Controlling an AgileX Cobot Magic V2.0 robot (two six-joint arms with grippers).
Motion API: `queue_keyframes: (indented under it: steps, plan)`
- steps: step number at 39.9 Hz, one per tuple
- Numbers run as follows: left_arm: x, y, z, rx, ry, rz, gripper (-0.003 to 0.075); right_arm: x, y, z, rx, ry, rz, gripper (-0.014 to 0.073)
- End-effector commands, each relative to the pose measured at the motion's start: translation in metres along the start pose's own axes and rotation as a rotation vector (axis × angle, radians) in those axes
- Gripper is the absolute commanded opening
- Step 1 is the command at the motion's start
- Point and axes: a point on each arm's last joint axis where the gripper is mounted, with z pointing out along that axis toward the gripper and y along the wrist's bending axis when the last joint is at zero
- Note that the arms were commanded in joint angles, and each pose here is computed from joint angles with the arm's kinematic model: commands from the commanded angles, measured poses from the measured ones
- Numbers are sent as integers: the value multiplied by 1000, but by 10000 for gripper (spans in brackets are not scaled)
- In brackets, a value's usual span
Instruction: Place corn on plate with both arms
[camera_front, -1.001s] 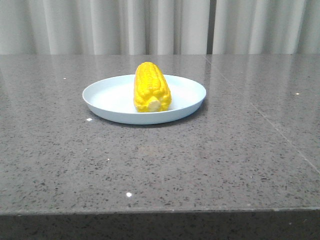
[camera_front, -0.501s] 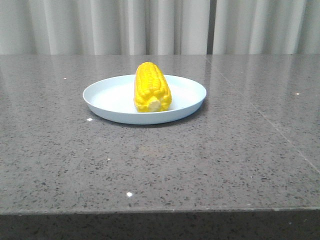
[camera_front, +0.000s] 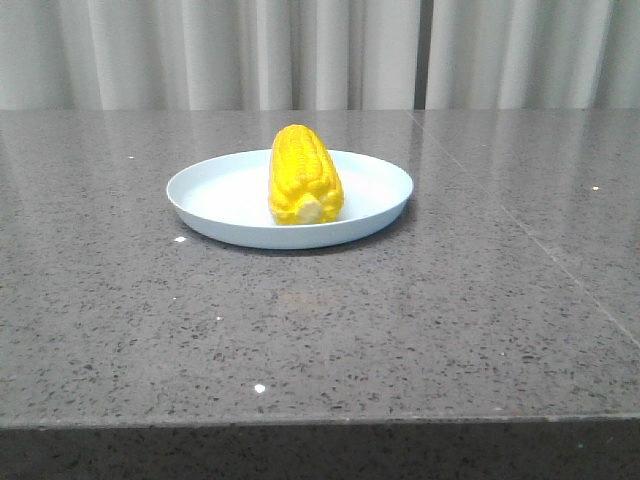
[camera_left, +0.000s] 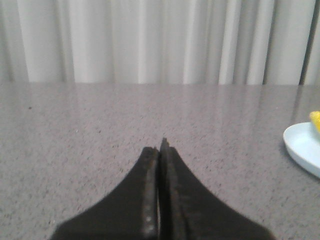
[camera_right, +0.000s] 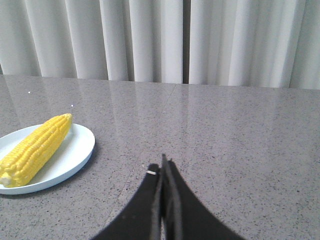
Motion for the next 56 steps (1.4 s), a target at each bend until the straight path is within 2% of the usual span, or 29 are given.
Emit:
queue_keyframes:
  steps: [1, 8, 49, 56]
  plan:
    - [-4, 1, -1, -23, -99, -27, -20, -15, 2, -1, -9, -103, -21, -67]
    - [18, 2, 3, -24, -55, -34, -20, -15, 2, -1, -9, -103, -21, -67]
    - [16, 2, 3, -24, -63, -34, -20, -15, 2, -1, -9, -103, -21, -67]
    - [16, 2, 3, -24, -63, -34, -20, 3, -1, 5, 19, -66, -82, -67]
